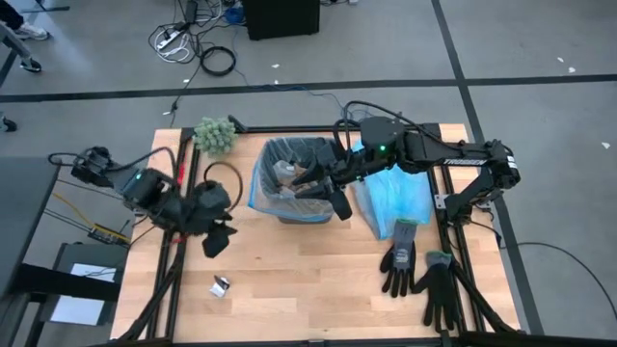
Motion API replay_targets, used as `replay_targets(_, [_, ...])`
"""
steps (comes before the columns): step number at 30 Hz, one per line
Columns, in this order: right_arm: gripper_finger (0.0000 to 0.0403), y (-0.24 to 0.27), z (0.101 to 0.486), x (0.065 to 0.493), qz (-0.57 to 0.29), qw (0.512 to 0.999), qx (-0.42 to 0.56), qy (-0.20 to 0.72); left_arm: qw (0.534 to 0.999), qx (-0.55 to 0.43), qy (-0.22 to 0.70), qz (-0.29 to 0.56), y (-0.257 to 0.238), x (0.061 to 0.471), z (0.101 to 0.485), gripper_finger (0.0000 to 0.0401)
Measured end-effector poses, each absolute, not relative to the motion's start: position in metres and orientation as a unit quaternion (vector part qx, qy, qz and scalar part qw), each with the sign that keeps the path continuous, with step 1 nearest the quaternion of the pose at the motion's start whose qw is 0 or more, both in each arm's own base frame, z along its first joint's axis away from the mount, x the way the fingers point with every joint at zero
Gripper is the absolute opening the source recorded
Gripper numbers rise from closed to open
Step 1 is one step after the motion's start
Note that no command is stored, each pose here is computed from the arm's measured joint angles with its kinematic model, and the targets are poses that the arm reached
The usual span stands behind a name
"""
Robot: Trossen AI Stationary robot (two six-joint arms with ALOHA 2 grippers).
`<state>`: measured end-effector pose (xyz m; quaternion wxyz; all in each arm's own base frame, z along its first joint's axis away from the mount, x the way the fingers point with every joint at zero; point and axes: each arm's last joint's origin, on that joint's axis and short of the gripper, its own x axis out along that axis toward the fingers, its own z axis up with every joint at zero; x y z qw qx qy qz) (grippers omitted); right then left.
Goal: Place trash/remove bag and relplace
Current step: Put the white paper into the trash bin
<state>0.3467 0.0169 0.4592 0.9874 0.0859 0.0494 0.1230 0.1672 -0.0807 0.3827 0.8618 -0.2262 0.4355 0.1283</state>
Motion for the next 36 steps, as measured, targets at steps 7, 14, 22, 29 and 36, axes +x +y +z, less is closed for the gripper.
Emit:
replay_targets(7, [0.0142, 0.016, 0.459, 0.347, 0.059, 0.993, 0.092, 0.044, 0.858, -0.222, 0.427, 0.180, -0.112, 0.166, 0.370, 0.0201])
replay_targets(14, [0.0142, 0.011, 0.459, 0.348, -0.016, 0.998, 0.056, 0.037, 0.851, -0.092, 0.488, 0.173, -0.149, 0.174, 0.340, 0.0201])
replay_targets(22, [0.0142, 0.007, 0.459, 0.348, -0.018, 0.998, 0.054, 0.038, 0.828, -0.040, 0.525, 0.192, -0.178, 0.191, 0.307, 0.0197])
replay_targets(29, [0.0142, 0.007, 0.459, 0.348, -0.016, 0.998, 0.049, 0.037, 0.820, -0.088, 0.531, 0.192, -0.187, 0.196, 0.301, 0.0163])
replay_targets(36, [0.0142, 0.015, 0.459, 0.347, -0.003, 0.998, 0.050, 0.040, 0.831, -0.115, 0.506, 0.199, -0.197, 0.189, 0.283, 0.0153])
